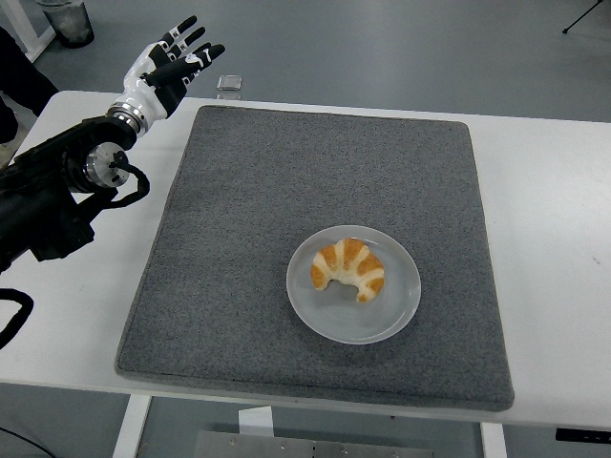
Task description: Place the bread on the plate
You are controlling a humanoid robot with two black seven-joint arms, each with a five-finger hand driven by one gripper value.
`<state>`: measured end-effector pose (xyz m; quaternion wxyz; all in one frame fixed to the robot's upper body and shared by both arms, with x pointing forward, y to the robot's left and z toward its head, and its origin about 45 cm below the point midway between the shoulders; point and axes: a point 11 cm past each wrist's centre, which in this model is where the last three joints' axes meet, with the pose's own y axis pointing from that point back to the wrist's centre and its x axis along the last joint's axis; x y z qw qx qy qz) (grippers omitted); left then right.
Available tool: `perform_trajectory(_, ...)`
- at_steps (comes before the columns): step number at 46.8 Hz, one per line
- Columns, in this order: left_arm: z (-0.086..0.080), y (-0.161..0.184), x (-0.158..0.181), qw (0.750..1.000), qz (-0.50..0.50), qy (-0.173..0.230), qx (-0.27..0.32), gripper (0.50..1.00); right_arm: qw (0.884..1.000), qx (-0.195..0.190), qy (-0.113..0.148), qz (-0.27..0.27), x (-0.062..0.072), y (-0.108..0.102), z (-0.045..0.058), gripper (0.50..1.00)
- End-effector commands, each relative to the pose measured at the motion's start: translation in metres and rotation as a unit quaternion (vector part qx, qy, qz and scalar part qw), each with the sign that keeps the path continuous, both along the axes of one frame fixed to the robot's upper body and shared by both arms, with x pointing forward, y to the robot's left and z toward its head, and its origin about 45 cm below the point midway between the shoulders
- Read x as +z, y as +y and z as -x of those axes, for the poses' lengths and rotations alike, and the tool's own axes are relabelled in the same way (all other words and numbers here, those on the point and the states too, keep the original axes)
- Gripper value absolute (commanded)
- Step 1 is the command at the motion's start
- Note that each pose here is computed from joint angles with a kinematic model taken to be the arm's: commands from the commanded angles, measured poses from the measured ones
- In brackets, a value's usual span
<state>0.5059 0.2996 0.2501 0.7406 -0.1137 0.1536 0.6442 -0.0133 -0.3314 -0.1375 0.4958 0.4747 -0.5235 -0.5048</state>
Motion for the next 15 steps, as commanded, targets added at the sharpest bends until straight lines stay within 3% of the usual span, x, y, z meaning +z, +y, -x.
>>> perform_trajectory(1,0.001,-0.003,-0.001,1.0,0.004,-0.004,-0.012,0.992,1.0,0.0,0.0,0.0,0.0,0.0,0.0,0.952)
perform_trajectory(15,0.007,0.0,-0.013,1.0,0.01,0.002,-0.018,0.992,1.0,0.001,0.0,-0.001,0.0,0.0,0.0,0.952)
